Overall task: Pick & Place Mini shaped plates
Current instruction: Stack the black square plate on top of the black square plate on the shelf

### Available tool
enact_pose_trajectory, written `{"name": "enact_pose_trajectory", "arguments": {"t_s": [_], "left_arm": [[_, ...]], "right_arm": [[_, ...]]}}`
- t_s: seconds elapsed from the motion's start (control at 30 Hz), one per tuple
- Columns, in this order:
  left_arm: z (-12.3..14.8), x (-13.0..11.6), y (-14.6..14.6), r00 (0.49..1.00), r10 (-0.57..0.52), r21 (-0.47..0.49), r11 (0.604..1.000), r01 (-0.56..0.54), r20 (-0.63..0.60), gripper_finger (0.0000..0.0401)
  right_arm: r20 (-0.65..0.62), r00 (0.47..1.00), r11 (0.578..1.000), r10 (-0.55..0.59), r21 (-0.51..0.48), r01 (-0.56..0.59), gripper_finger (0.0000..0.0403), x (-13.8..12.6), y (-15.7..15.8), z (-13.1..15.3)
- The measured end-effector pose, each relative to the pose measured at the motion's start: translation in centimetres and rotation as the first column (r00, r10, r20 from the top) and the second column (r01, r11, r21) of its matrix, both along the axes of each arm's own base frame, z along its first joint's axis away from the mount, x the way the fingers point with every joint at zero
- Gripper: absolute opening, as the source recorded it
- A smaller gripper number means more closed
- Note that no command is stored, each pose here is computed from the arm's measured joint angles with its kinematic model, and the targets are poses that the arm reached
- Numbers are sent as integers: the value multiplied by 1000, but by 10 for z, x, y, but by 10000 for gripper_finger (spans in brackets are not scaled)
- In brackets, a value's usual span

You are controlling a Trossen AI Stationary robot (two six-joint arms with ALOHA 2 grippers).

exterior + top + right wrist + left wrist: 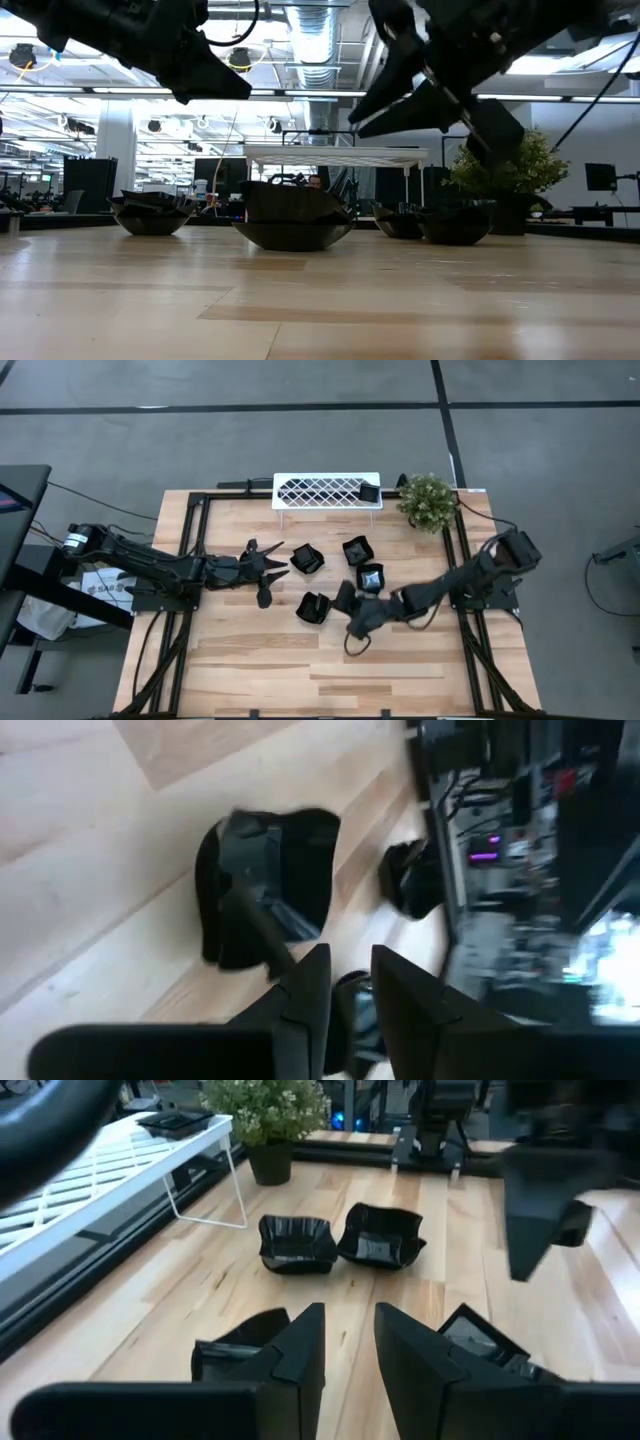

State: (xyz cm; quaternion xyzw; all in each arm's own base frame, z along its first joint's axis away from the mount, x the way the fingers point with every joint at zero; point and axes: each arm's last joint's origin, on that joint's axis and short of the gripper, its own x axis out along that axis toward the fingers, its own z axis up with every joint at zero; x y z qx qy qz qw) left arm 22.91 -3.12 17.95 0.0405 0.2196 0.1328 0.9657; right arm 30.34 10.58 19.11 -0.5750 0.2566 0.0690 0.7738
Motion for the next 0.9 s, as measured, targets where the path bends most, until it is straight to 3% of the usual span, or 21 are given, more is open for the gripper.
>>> {"name": "enact_pose_trajectory", "arguments": {"t_s": [0.37, 0.53, 0.67, 0.9], "left_arm": [[1, -1, -2, 999, -37, -121, 992, 39, 22, 93], [1, -1, -3, 999, -47, -133, 990, 49, 16, 93], [0, -4, -7, 997, -83, -226, 971, 80, -6, 93], [21, -21, -5, 990, -132, -280, 950, 140, 46, 93]], "right_arm": [[13, 1000, 997, -5, -80, 6, 71, 17, 27, 0], [21, 1000, 998, 14, -61, -12, 71, 18, 28, 0], [42, 999, 1000, -13, -13, 13, 71, 21, 24, 2], [34, 999, 998, 9, 55, -11, 71, 26, 13, 2]]}}
